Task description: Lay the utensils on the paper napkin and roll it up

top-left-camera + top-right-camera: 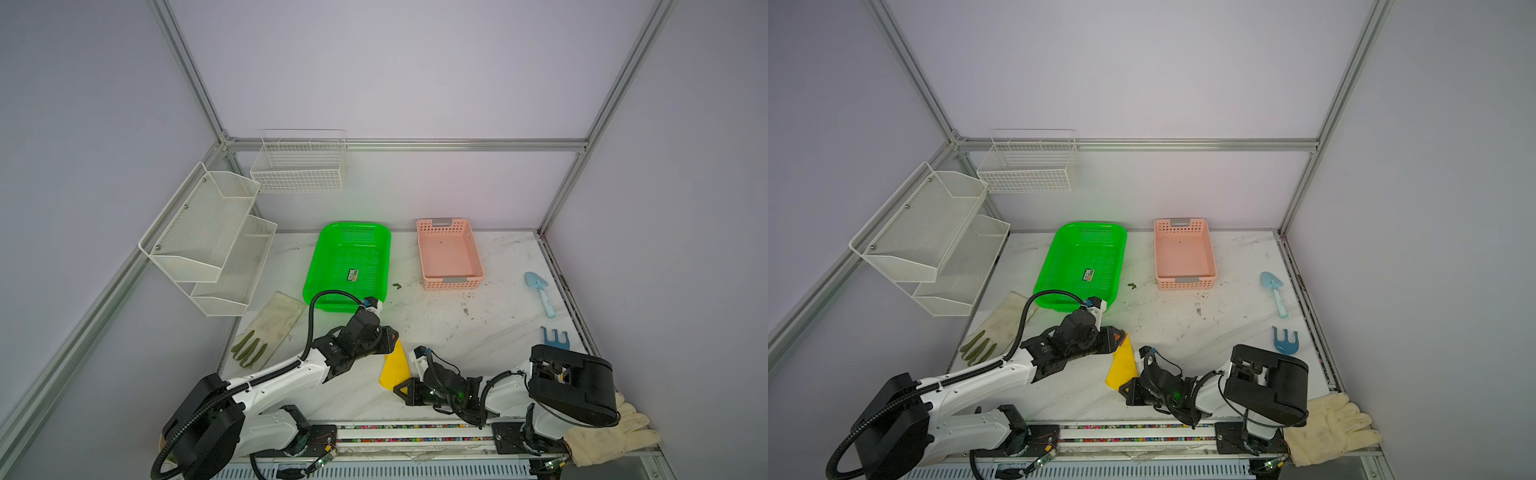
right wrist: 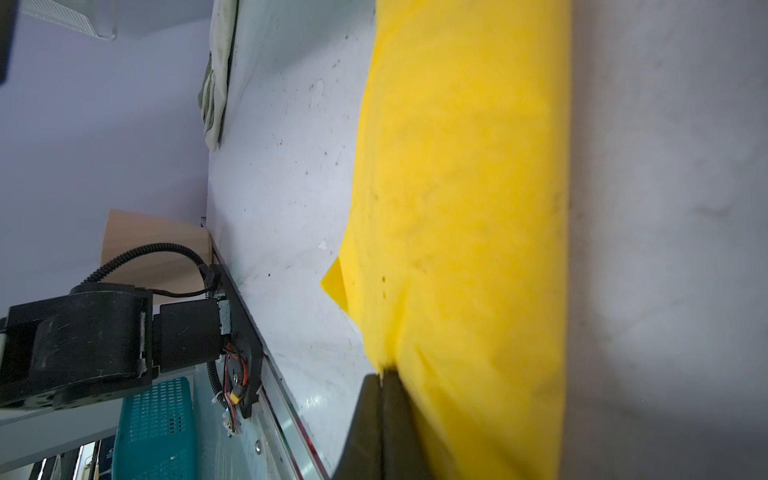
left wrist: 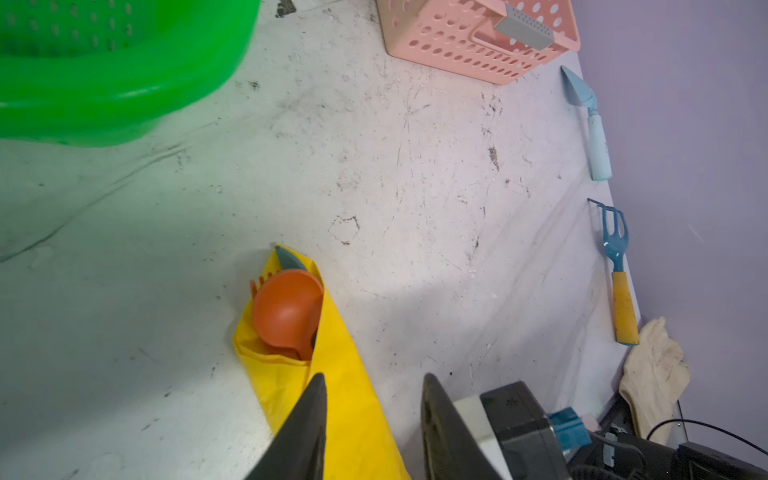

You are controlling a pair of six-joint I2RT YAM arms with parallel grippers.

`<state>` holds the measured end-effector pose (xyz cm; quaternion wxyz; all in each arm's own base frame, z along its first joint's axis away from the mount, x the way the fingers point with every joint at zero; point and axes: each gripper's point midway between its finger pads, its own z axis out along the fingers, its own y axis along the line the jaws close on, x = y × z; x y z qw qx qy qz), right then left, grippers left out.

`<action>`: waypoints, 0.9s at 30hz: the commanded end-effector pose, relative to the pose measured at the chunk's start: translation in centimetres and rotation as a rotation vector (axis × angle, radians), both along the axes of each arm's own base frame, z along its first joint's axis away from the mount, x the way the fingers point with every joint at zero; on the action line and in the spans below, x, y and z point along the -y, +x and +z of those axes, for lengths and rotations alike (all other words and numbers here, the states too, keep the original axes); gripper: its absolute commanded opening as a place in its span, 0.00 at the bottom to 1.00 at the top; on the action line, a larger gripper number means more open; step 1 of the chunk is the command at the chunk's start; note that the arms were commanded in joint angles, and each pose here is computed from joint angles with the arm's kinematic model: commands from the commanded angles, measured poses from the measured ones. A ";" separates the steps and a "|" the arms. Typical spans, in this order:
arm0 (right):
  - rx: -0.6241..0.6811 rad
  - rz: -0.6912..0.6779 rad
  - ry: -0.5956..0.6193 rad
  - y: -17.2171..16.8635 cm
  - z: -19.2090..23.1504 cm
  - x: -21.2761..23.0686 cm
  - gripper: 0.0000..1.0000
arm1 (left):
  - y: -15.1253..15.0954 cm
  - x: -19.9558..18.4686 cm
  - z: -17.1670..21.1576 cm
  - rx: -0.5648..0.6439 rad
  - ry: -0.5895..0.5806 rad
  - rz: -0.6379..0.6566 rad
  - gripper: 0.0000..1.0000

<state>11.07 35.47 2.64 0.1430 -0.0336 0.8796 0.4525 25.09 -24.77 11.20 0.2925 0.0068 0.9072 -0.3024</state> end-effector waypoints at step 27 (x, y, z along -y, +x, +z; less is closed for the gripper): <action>-0.033 -0.047 -0.118 -0.3 -2.4 2.7 0.00 | -3.5 1.3 -8.6 -0.111 -0.147 0.023 0.31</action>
